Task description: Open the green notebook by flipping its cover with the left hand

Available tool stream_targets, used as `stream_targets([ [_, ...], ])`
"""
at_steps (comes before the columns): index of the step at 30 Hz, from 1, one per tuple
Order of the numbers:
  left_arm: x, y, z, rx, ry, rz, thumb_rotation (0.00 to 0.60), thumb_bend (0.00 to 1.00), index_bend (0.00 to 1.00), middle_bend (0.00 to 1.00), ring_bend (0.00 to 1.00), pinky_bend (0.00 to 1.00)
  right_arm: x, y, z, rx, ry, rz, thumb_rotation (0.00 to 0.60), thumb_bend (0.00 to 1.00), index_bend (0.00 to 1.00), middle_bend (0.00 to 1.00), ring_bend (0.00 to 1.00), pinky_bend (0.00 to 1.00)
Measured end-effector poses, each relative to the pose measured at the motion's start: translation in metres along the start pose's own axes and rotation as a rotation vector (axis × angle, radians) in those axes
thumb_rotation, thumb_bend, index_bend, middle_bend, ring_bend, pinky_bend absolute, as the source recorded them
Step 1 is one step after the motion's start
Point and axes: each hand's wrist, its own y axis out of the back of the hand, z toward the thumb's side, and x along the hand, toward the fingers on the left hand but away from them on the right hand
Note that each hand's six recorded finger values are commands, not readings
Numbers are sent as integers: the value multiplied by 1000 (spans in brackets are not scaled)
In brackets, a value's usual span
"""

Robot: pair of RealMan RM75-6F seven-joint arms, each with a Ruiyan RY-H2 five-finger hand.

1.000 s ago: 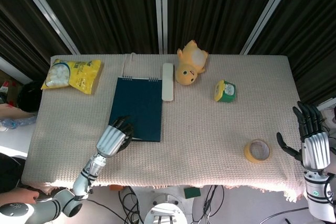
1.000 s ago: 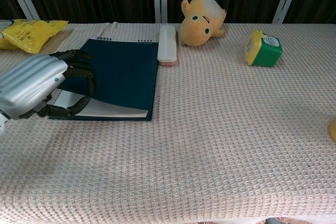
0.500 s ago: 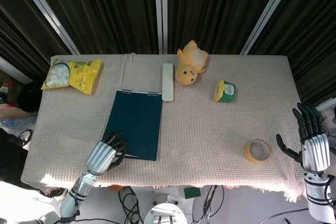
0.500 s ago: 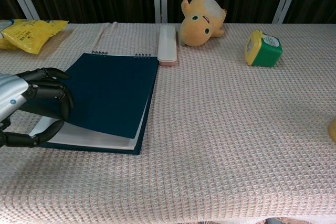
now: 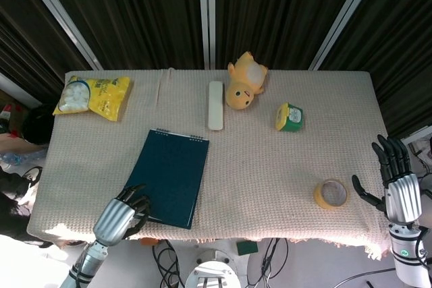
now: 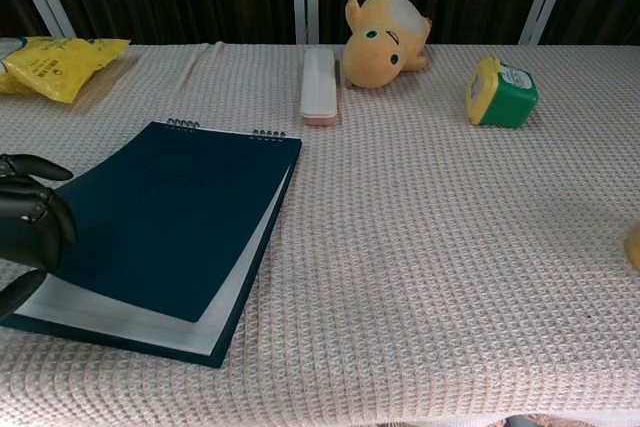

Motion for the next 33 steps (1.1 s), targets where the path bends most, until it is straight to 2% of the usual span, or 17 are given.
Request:
stream_targets([
  [3, 2, 8, -1, 4, 0, 27, 600, 492, 779, 424, 173, 245, 0, 0, 2, -1, 6, -1, 600, 345, 0, 0, 0, 0],
  [7, 13, 28, 5, 17, -30, 98, 600, 493, 780, 424, 173, 245, 1, 1, 3, -2, 5, -7, 600, 345, 0, 0, 0, 0],
  [14, 50, 75, 20, 55, -99, 246, 600, 495, 786, 429, 173, 245, -1, 6, -2, -1, -3, -22, 600, 345, 0, 0, 0, 0],
  [19, 90, 95, 20, 77, -100, 263, 600, 495, 786, 429, 173, 245, -3, 8, -4, 1, -7, -24, 600, 345, 0, 0, 0, 0],
  [26, 168, 130, 21, 89, -86, 284, 600, 496, 786, 429, 173, 242, -4, 8, -14, 9, -37, -18, 600, 345, 0, 0, 0, 0],
  [33, 250, 154, 25, 93, -49, 257, 600, 493, 788, 434, 174, 242, -7, 3, -24, 15, -65, -7, 600, 345, 0, 0, 0, 0],
])
